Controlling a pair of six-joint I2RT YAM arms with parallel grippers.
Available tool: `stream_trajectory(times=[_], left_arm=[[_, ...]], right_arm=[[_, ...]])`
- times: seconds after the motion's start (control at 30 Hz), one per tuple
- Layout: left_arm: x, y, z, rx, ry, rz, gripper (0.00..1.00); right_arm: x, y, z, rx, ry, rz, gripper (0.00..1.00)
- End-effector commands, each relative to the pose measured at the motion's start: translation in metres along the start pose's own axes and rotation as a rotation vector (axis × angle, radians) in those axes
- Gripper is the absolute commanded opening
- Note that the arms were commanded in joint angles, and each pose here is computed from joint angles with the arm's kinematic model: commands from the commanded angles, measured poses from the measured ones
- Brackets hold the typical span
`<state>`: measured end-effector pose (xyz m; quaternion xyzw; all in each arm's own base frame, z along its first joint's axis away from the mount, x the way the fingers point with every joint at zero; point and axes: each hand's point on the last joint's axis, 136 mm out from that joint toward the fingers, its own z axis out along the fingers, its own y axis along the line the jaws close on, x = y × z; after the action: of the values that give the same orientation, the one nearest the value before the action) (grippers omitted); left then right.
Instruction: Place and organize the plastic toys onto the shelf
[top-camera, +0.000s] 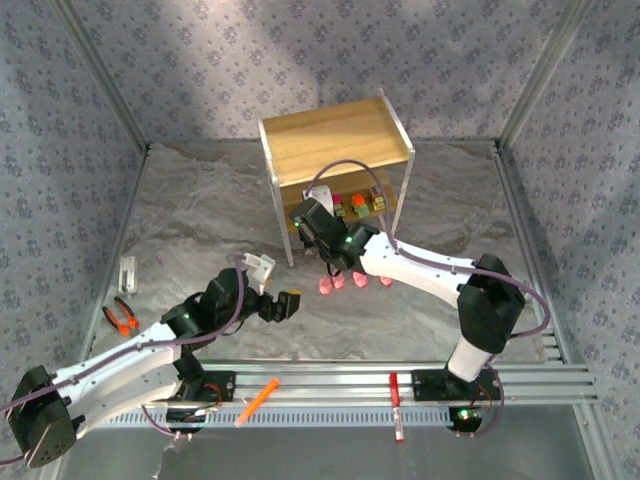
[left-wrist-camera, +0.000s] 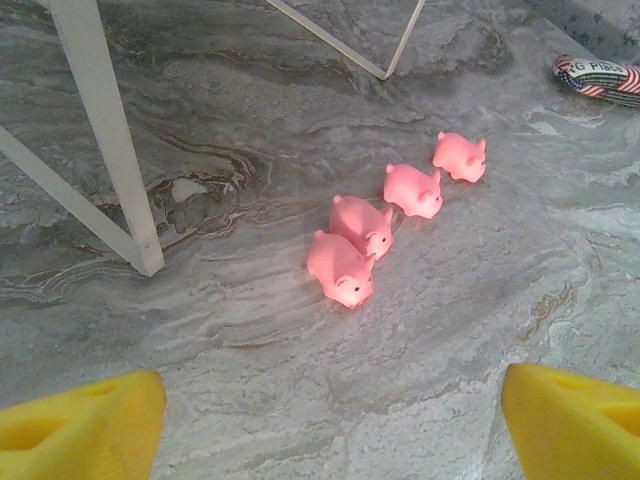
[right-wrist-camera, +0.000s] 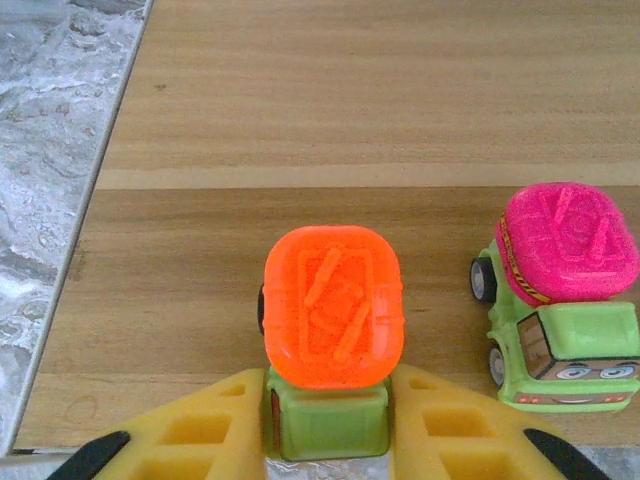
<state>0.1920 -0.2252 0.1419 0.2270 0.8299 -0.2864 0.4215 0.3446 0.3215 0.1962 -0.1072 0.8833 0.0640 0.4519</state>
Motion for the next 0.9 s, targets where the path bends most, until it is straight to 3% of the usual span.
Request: stream_trajectory(times=[0.0, 0.57, 0.87], left_arm=[[-0.002, 0.0, -0.002, -0.005, -0.016, 0.01, 0.87], [-0.002, 0.001, -0.003, -0.005, -0.016, 0.01, 0.87], [-0.002, 0.001, -0.002, -0.005, -0.014, 0.01, 0.87]], right_arm=[[-0.012, 0.004, 0.003, -0.009, -0.015, -0.001, 0.29], [-0.011, 0.001, 0.013, 0.0, -0.003, -0.007, 0.3], [-0.01, 0.001, 0.014, 0.002, 0.001, -0.012, 0.38]])
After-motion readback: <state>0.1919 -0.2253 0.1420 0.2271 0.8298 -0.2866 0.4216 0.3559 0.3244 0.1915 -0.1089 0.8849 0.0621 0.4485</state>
